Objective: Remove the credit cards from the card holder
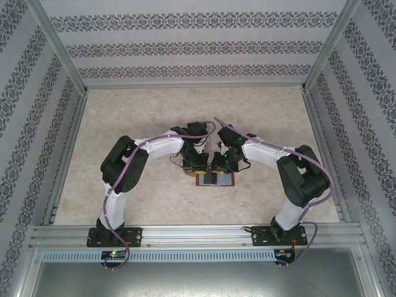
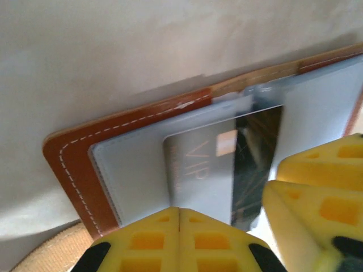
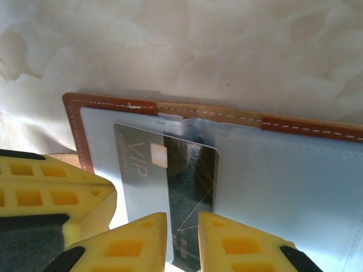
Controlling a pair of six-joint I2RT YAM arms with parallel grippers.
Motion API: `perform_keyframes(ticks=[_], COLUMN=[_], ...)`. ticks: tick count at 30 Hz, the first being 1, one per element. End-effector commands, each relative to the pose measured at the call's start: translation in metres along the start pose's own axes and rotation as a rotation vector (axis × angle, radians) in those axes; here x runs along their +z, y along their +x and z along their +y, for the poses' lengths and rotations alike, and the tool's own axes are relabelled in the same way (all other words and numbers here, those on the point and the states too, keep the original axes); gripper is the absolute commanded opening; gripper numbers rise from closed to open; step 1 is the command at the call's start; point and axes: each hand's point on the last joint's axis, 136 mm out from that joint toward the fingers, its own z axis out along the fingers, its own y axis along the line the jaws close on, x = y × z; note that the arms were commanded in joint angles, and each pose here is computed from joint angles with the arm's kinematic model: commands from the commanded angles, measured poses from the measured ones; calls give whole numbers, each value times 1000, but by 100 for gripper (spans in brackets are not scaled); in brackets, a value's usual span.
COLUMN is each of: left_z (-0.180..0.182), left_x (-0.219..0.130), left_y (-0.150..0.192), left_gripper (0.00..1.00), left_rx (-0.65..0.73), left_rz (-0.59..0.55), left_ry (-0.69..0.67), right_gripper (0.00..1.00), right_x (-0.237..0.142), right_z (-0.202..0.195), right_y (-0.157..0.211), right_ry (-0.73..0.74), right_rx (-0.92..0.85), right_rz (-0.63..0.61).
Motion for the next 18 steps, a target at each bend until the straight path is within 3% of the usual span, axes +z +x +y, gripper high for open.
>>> perform_keyframes(ticks=[1, 18], left_z=[8, 24], left_x=[4, 15], left_y=[9, 19], left_gripper=[0, 0], left_rx=[17, -10], left_rz=[46, 86], left_ry=[-51, -106], right_gripper=[23, 23], right_x=[7, 16], right_z=[-13, -6], right_y=[5, 7], right_ry=[33, -42], right_rx=[4, 9], right_rz=[24, 50])
